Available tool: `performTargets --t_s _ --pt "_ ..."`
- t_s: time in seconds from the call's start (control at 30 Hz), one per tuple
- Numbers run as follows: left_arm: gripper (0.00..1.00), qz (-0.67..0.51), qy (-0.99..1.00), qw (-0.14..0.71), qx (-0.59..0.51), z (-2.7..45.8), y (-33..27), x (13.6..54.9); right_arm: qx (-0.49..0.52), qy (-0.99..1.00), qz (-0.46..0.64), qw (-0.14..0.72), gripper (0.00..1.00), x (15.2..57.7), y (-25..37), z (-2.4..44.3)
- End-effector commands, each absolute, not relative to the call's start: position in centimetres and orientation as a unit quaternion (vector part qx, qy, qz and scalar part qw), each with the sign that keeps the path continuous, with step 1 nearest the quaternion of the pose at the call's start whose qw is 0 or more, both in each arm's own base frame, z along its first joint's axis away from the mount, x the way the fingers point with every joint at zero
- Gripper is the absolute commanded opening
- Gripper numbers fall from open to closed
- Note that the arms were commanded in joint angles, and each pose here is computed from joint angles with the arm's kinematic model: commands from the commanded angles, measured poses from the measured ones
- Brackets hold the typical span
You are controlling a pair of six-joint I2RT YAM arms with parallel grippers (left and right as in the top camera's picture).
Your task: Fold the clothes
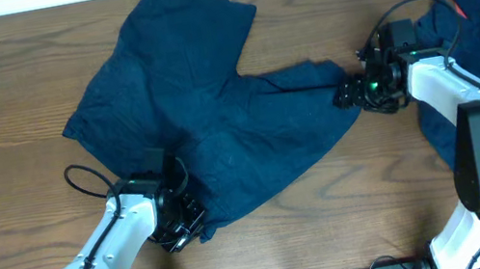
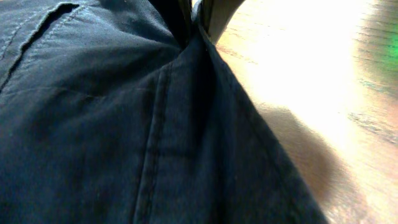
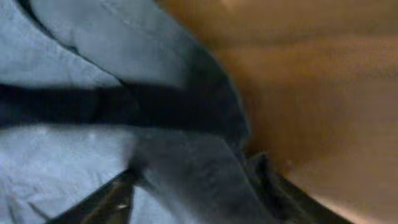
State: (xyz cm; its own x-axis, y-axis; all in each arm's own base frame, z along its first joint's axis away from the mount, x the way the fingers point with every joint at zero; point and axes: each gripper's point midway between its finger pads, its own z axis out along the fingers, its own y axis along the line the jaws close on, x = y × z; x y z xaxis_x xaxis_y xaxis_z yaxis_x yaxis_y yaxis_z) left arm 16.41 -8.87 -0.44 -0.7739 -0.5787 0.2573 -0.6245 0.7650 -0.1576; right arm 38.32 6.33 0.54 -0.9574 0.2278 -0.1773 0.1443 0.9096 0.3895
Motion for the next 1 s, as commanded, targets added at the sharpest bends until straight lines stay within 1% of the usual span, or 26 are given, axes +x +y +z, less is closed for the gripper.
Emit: performTargets --t_s 0.0,0.03,0.07,0.1,0.13,0.23,0.33,0.43,0.53,0.63,0.73,0.83,0.97 --pt "0.06 0.08 -0.94 0.084 0.321 -0.9 -7.3 16.2 0.114 0.972 0.19 0.075 0.42 37.5 6.8 -2.4" --pt "0.06 0.08 -0.94 0.084 0.321 -0.9 -7.3 16.2 0.117 0.972 0.191 0.078 0.3 37.7 6.8 -2.6" --pt "0.06 0.08 -0.94 0.084 0.321 -0.9 -7.3 16.2 0.118 0.971 0.191 0.081 0.16 37.8 6.8 -2.6" --pt "0.06 0.08 -0.94 0.084 0.321 -0.9 -7.3 16.2 0.117 0.971 0.192 0.084 0.06 38.0 6.8 -2.5" --pt "0.06 0.08 -0.94 0.084 0.321 -0.9 -7.3 16.2 0.117 0.97 0.192 0.088 0.01 38.1 6.8 -2.4" --pt "0.06 0.083 -0.95 0.081 0.29 -0.8 -7.3 16.3 0.122 0.969 0.187 0.102 0.01 38.4 6.0 -1.2" --pt "0.06 0.083 -0.963 0.084 0.242 -0.1 -7.3 16.3 0.132 0.964 0.187 0.133 0.01 39.0 4.7 1.5" --pt "0.06 0.084 -0.972 0.087 0.2 1.4 -7.4 16.7 0.143 0.955 0.187 0.181 0.01 39.5 3.1 5.6" --pt "0.06 0.088 -0.978 0.081 0.169 3.7 -7.5 17.3 0.153 0.945 0.176 0.229 0.01 39.2 1.4 10.0" --pt "0.06 0.095 -0.982 0.064 0.151 6.9 -7.7 17.9 0.159 0.935 0.147 0.282 0.01 38.1 -0.2 14.5" --pt "0.06 0.109 -0.986 0.026 0.125 10.7 -7.8 18.6 0.165 0.92 0.112 0.339 0.01 36.5 -1.4 19.0" --pt "0.06 0.127 -0.986 -0.036 0.101 15.6 -7.9 19.2 0.164 0.898 0.098 0.397 0.01 34.9 -2.0 23.3" --pt "0.06 0.154 -0.974 -0.153 0.072 23.3 -7.8 19.8 0.156 0.86 0.093 0.477 0.01 32.5 -2.1 28.9"
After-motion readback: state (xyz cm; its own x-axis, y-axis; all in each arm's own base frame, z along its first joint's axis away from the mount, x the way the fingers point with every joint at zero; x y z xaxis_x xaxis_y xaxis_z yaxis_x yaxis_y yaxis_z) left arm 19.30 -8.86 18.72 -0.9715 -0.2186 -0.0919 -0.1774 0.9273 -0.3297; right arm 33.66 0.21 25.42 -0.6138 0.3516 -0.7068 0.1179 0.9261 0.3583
